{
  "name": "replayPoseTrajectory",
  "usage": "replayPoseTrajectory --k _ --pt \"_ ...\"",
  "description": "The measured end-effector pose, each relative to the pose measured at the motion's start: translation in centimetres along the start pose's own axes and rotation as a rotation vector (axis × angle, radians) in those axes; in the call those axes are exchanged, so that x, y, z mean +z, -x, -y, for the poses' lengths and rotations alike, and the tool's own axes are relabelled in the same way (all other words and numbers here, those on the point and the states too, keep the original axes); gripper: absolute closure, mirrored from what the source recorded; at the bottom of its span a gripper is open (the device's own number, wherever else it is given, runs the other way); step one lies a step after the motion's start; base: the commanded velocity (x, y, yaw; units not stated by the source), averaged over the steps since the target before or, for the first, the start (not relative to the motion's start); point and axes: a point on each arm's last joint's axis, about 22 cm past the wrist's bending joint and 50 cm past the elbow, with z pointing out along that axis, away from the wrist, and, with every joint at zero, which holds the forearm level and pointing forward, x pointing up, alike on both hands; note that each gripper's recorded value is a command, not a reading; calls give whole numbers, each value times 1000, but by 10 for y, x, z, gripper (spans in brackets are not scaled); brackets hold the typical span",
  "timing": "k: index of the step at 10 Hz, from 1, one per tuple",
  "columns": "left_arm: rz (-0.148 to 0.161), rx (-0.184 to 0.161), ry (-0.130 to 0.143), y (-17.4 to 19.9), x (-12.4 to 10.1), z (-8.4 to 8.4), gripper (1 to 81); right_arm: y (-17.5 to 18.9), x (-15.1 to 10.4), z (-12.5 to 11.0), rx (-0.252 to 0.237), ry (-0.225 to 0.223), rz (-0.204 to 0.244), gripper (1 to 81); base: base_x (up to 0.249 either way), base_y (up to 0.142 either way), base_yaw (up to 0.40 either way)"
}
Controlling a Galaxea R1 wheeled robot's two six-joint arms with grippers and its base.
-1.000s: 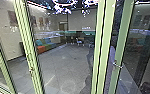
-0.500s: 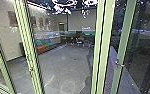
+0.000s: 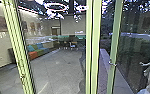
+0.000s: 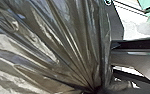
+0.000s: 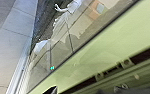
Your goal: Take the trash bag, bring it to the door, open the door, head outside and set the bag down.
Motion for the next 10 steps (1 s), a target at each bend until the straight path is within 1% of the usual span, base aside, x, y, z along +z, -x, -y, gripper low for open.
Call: replayPoseTrajectory --k 1,2,3,4,5,6,7,9,10 --pt "-2 1 0 -1 0 0 811 11 1 -8 -1 10 16 10 0 0 0" --pt "0 -1 0 2 0 0 811 2 4 -5 -13 15 4 10 0 0 0" --pt "4 -3 3 6 1 -3 811 -10 5 2 -25 10 -12 10 0 0 0" --pt "4 -3 3 6 1 -3 811 -15 6 9 -28 -1 -17 10 0 0 0" --pt "4 -3 3 6 1 -3 811 -13 6 17 -4 -30 2 10 0 0 0" --pt "4 -2 3 6 1 -3 811 -12 7 32 17 -70 19 10 0 0 0" --pt "3 -2 2 5 1 -2 811 -15 9 59 36 -129 45 10 0 0 0" --pt "3 -2 2 5 1 -2 811 -49 7 140 75 -292 39 10 0 0 0" --pt "3 -3 2 6 1 -2 811 -58 8 179 79 -355 46 10 0 0 0"
